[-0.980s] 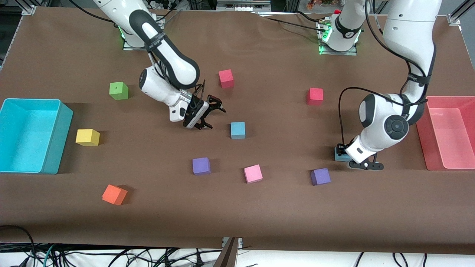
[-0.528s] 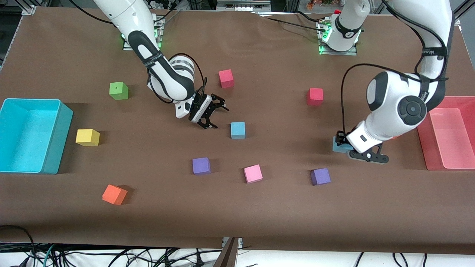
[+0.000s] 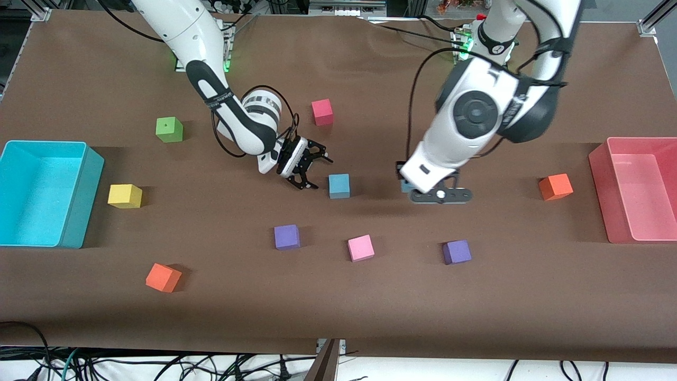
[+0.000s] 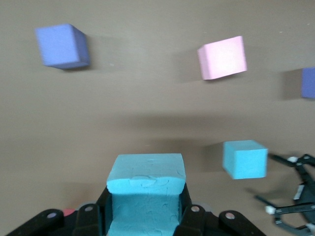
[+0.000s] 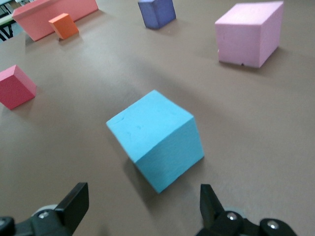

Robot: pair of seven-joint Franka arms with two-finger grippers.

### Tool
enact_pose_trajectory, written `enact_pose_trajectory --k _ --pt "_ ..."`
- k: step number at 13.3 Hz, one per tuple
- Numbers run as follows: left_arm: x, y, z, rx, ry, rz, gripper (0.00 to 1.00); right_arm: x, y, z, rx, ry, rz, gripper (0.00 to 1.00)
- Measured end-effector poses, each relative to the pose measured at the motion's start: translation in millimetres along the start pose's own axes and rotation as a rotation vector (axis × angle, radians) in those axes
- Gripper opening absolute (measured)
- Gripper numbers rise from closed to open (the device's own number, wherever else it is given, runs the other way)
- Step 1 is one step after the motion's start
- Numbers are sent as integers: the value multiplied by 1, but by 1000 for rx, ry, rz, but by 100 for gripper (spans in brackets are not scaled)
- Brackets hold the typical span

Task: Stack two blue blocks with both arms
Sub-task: 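Carry the held blue block with the left gripper over the placed block, then lower the held blue block onto the placed blue block with the left gripper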

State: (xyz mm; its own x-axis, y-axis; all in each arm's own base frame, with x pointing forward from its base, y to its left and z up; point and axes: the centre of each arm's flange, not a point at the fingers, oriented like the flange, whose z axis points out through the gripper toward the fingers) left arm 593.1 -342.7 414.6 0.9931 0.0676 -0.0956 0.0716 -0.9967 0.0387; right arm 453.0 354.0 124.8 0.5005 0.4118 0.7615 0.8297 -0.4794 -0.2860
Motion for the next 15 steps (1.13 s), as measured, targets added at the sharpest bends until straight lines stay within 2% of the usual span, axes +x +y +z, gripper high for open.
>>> enact_pose_trajectory --k 2,4,7,15 --pt "3 35 20 -8 -6 -41 53 -7 3 8 0 20 -4 100" --pt "7 65 36 -38 -18 -73 53 -11 5 10 0 21 -7 100" --pt "8 100 56 -43 -7 -104 53 -9 5 11 0 24 -12 100" --pt "-8 140 102 -12 -22 -138 53 -10 5 11 -2 24 -33 100"
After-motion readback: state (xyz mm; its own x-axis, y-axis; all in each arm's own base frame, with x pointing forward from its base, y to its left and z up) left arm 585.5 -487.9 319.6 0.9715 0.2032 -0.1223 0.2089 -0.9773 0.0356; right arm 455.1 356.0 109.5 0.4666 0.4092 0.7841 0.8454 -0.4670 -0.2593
